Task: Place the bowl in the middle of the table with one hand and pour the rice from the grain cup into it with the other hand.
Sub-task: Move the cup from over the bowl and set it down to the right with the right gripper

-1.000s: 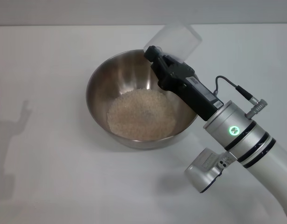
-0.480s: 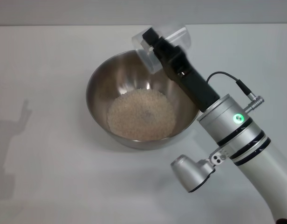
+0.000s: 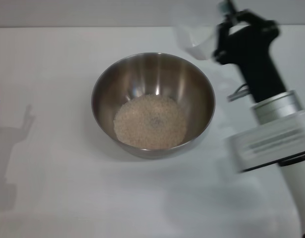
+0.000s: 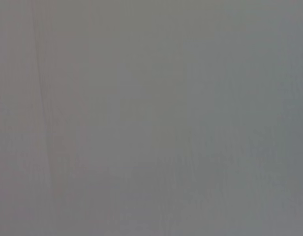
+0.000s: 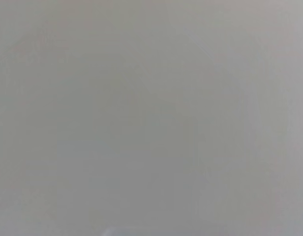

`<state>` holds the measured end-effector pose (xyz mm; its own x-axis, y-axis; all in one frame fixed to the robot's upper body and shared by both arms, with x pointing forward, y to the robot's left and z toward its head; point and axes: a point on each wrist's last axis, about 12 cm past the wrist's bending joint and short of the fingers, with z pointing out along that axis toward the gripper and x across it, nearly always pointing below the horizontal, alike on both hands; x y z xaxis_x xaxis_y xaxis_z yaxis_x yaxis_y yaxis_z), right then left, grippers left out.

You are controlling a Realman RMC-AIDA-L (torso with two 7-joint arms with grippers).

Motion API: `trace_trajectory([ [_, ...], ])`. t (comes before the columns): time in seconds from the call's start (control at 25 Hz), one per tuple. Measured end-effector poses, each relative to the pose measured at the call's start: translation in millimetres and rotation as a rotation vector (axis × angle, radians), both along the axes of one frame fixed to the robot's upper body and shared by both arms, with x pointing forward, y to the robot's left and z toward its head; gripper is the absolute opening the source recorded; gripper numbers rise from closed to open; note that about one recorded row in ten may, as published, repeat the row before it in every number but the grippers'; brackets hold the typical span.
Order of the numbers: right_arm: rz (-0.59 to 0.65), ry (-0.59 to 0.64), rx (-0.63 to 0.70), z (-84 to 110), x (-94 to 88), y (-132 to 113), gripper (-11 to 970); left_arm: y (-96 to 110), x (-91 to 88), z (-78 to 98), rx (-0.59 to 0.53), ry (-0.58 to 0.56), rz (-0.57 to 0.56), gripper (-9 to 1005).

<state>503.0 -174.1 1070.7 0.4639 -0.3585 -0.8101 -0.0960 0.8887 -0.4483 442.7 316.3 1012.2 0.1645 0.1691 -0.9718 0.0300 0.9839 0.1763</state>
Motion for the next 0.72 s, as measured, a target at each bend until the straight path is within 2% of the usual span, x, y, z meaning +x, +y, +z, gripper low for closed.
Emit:
trace_trajectory([
  [0.04,0.0,0.0,0.0,0.0,0.0,0.0,18,0.0,0.0,0.0,0.0,0.0,0.0,859],
  [0.16,0.059,0.069,0.204,-8.1,3.8,-25.8,18,-0.9,-0.1,0.0,0.001,-0.001,-0.005,859],
  [0.2,0.093,0.106,0.295,-13.1,6.0,-42.8,18,-1.2,-0.2,0.0,0.001,-0.001,-0.007,859],
  [0.24,0.093,0.106,0.295,-13.1,6.0,-42.8,18,-1.3,-0.2,0.0,0.001,-0.001,-0.008,859],
  [0.28,0.108,0.143,0.37,-17.2,7.5,-56.4,19,-1.4,-0.2,0.0,0.001,-0.001,-0.008,859],
  [0.44,0.076,0.181,0.41,-23.2,8.7,-74.7,19,-1.3,-0.6,-0.1,0.001,-0.001,-0.009,859],
  [0.6,-0.037,0.264,0.367,-36.2,13.1,-99.4,19,-1.4,-0.8,-0.3,0.001,0.0,-0.009,859],
  [0.72,-0.058,0.295,0.342,-39.8,15.9,-104.8,19,-1.6,-0.9,-0.7,0.002,0.003,-0.011,859],
])
